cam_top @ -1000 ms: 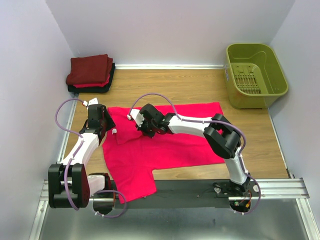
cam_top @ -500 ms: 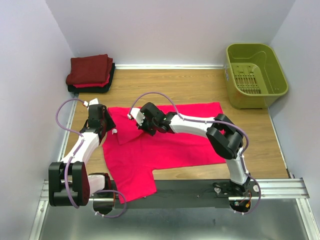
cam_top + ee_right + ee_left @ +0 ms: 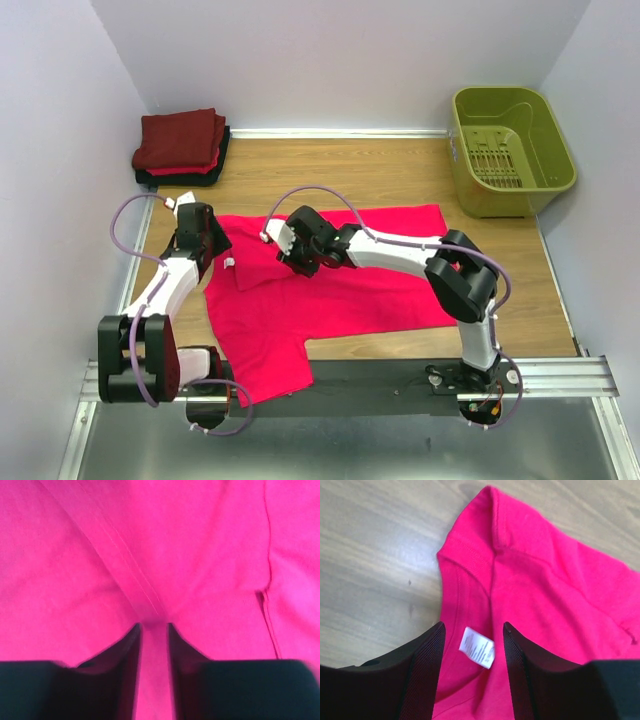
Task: Fold and stack the t-shirts
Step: Fold the tshirt
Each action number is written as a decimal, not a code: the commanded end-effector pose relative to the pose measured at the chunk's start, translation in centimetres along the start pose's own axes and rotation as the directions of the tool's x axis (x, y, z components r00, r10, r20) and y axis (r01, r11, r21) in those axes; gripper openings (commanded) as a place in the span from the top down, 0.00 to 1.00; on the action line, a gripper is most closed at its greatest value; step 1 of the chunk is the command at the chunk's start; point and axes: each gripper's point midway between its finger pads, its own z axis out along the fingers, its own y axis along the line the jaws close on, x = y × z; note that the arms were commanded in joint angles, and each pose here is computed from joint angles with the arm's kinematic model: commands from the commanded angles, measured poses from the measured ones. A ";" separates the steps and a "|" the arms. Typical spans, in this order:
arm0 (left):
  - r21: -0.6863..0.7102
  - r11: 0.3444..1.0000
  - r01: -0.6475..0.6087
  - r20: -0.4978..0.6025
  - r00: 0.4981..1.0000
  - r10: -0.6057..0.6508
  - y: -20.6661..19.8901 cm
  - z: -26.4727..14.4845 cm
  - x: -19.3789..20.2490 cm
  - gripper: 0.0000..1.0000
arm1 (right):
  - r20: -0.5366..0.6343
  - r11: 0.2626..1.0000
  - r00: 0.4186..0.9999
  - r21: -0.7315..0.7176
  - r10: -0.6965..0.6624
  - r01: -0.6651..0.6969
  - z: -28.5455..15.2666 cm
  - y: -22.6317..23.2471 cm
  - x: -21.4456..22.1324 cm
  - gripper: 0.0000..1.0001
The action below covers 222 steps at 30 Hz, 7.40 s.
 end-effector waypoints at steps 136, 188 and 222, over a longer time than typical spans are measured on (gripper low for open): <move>-0.173 0.985 0.024 -0.120 0.992 -0.045 1.7 -1.9 3.9 0.40 | 0.369 0.099 0.324 0.514 0.871 -0.852 -25.2 -16.0 22.7 0.21; -0.192 0.978 -0.081 -0.274 0.961 0.026 2.8 0.7 8.0 1.00 | 0.460 -0.335 -0.077 0.511 0.884 -0.792 -22.6 -12.4 34.8 0.47; -0.130 0.991 -0.022 -0.183 0.983 -0.002 1.6 -4.8 1.4 1.00 | 0.417 -0.280 -0.022 0.570 0.909 -0.772 -28.0 -10.3 31.9 0.99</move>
